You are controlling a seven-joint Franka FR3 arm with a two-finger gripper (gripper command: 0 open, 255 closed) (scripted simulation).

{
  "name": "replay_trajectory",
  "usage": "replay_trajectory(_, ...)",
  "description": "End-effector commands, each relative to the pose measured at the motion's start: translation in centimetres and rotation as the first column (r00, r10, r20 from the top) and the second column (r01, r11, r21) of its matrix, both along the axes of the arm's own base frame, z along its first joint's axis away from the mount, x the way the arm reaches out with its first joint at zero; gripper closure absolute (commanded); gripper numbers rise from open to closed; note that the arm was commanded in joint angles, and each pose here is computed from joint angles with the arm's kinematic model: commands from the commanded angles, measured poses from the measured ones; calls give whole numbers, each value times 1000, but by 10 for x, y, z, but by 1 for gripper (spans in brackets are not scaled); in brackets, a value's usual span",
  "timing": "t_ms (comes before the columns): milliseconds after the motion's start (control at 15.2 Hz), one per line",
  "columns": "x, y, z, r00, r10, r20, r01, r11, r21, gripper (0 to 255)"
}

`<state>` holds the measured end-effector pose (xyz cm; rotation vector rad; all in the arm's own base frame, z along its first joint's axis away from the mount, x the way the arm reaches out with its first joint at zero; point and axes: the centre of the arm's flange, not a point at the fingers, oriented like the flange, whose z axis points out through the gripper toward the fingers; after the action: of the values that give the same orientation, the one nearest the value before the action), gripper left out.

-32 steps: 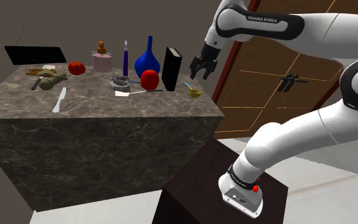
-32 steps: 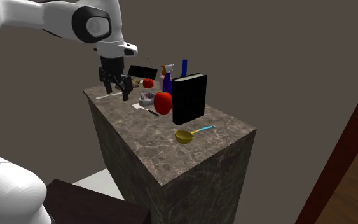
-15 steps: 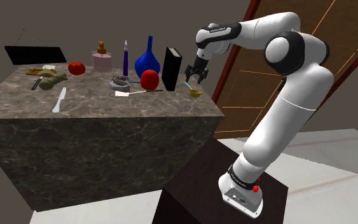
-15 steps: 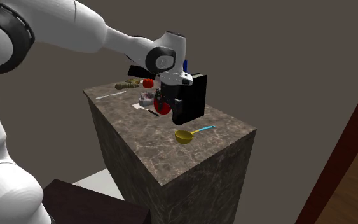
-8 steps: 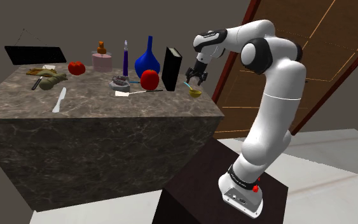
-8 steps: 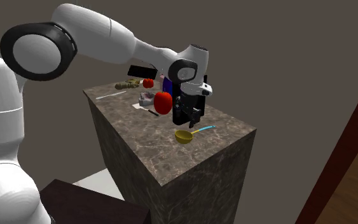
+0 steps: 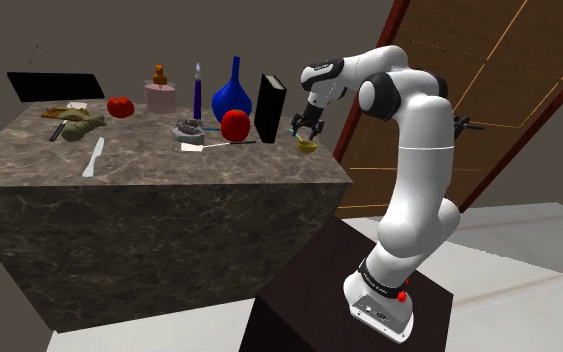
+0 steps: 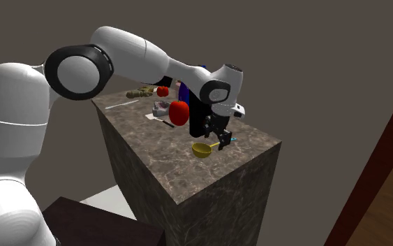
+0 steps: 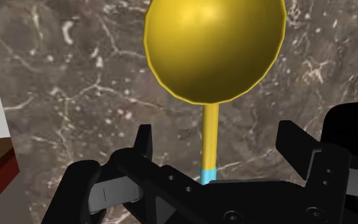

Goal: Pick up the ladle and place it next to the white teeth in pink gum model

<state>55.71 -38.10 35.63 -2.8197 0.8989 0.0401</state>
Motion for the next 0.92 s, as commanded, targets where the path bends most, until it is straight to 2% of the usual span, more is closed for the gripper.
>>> replay_trajectory(0,-1,1,-11,1000,-1,0,1,1000,0,0)
replay_trajectory(198,-1,4,-25,1000,-1,0,1,1000,0,0)
replay_trajectory(660,-1,4,-25,1000,-1,0,1,1000,0,0)
replay_trajectory(726,-1,4,-25,1000,-1,0,1,1000,0,255)
replay_trajectory(858,-1,4,-25,1000,-1,0,1,1000,0,255)
